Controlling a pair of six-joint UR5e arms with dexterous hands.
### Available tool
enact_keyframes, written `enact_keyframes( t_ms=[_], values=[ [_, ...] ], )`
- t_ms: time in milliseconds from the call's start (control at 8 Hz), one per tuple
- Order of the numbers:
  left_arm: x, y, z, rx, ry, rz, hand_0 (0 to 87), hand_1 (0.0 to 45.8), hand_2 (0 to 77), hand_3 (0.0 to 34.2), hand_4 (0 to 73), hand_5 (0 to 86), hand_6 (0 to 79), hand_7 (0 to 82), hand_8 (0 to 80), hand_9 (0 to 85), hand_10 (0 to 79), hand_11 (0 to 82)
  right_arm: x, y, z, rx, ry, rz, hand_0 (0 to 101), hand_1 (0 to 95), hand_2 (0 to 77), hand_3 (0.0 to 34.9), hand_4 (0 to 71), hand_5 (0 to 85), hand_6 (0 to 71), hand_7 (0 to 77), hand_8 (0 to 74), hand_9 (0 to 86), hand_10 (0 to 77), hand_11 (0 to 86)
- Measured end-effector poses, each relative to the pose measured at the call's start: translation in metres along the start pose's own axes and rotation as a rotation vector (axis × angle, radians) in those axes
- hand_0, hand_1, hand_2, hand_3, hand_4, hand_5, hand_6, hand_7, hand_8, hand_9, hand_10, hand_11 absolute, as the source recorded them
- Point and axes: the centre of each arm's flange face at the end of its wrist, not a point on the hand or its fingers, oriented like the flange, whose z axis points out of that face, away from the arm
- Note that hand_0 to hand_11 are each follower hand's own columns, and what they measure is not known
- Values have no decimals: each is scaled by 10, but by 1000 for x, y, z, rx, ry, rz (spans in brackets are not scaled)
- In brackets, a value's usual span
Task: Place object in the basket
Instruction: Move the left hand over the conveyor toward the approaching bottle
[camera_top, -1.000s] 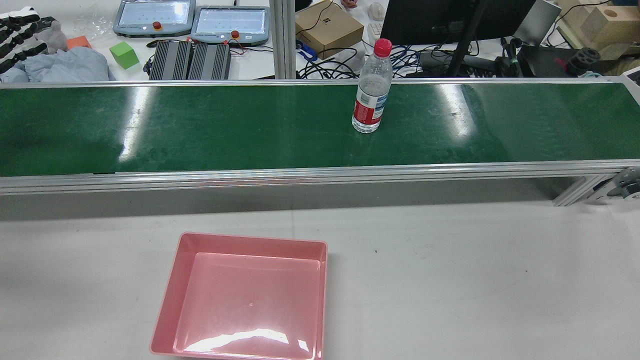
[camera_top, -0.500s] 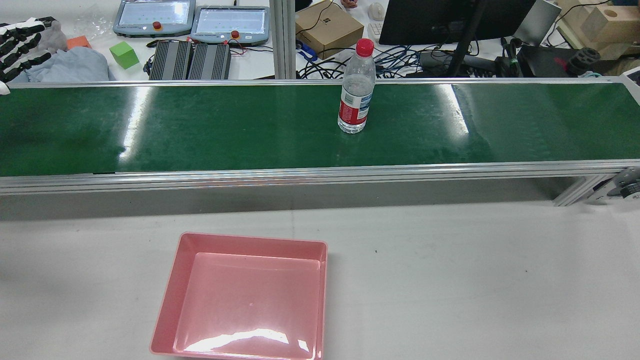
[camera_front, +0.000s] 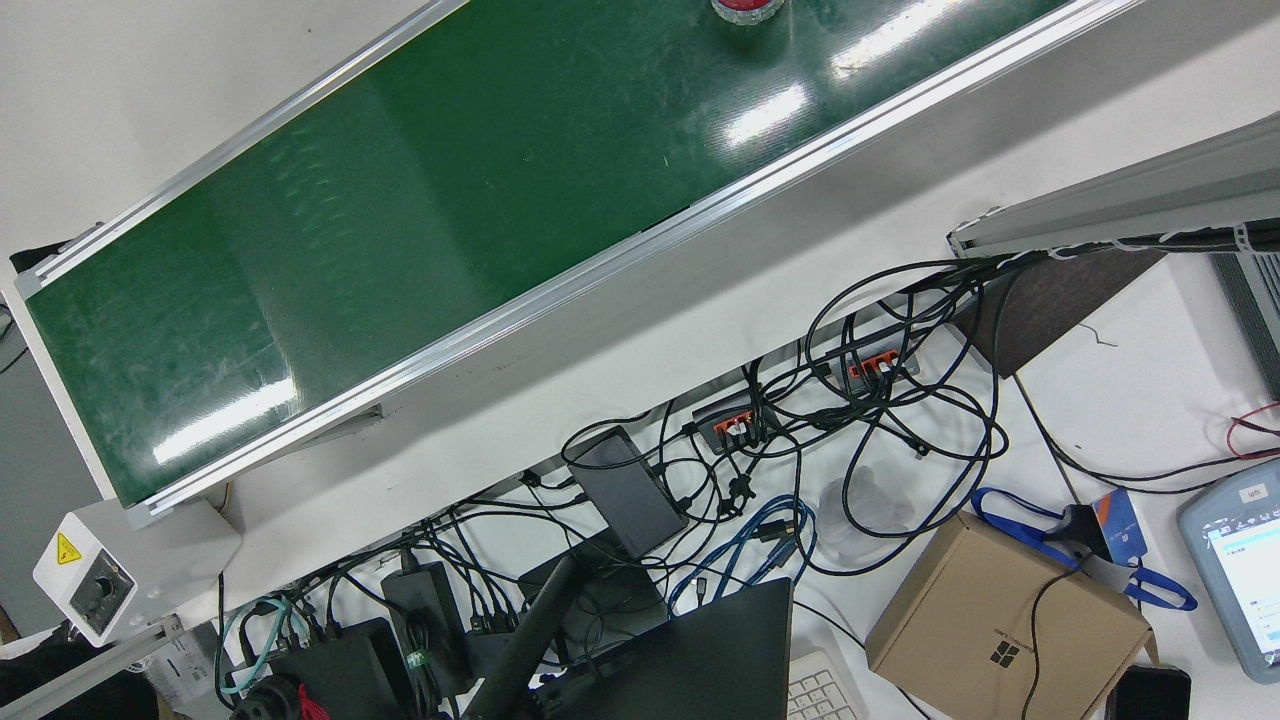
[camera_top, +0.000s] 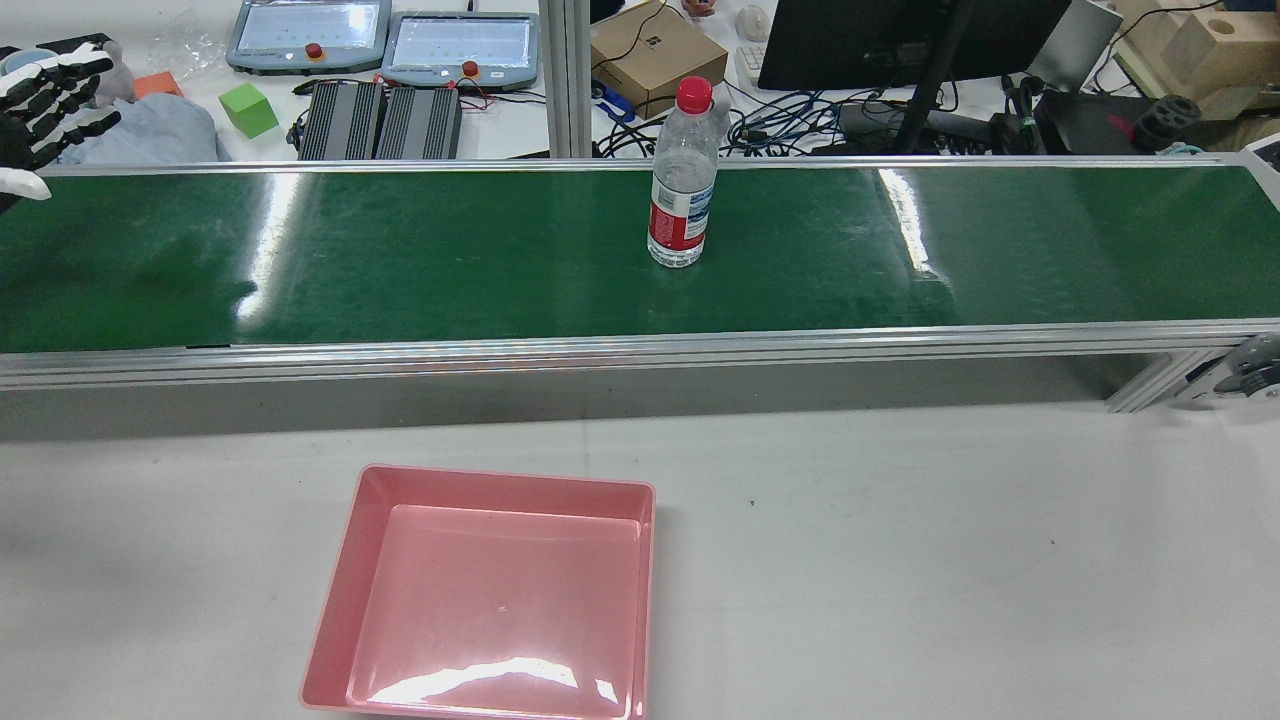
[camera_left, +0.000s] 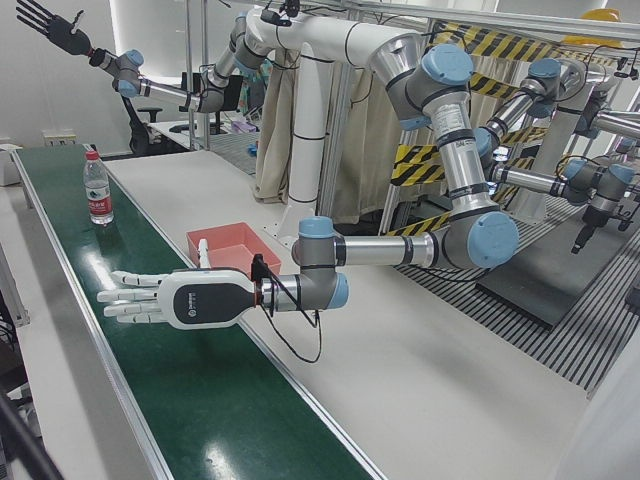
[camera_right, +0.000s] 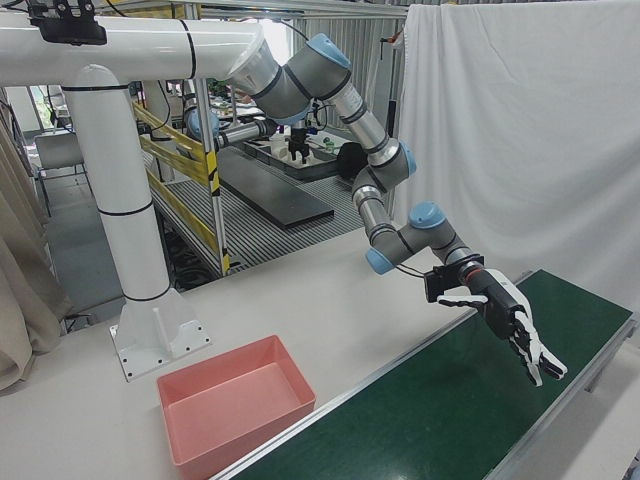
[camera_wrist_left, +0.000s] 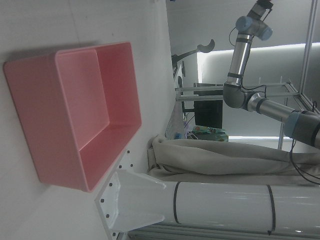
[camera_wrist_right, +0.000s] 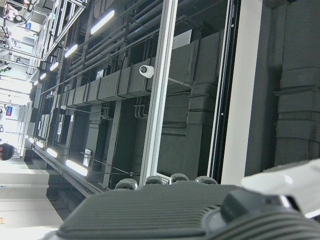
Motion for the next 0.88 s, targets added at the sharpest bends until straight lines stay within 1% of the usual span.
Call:
enact_keyframes(
  t_ms=[125, 250, 375, 625, 875],
  values=[
    [-3, 2, 3, -1, 7, 4, 486, 104, 11, 19, 104, 175, 22, 11, 11, 11, 65, 98, 0, 0, 0, 0, 0, 0, 2, 0, 11, 2, 5, 0, 0, 5, 0, 0, 5, 0],
    [-11, 8, 9, -6, 7, 2, 486, 104, 11, 19, 104, 175, 22, 5, 11, 11, 65, 98, 0, 0, 0, 0, -1, 0, 2, 0, 11, 1, 5, 0, 0, 5, 0, 0, 5, 0],
    [-21, 15, 15, -12, -2, 0, 493, 114, 11, 18, 104, 153, 22, 5, 5, 5, 65, 98, 0, 0, 0, 0, -1, 0, 2, 0, 11, 2, 5, 0, 0, 5, 0, 0, 5, 0],
    [-33, 25, 24, -17, -14, 9, 493, 114, 11, 16, 104, 153, 22, 5, 11, 5, 65, 109, 0, 0, 0, 0, -1, 0, 2, 0, 11, 1, 5, 0, 0, 5, 0, 0, 5, 0],
    [-52, 37, 32, -8, -19, 4, 498, 114, 11, 18, 104, 153, 22, 5, 11, 5, 65, 104, 0, 0, 0, 0, -1, 0, 3, 0, 5, 1, 5, 0, 0, 5, 0, 0, 5, 0]
  ],
)
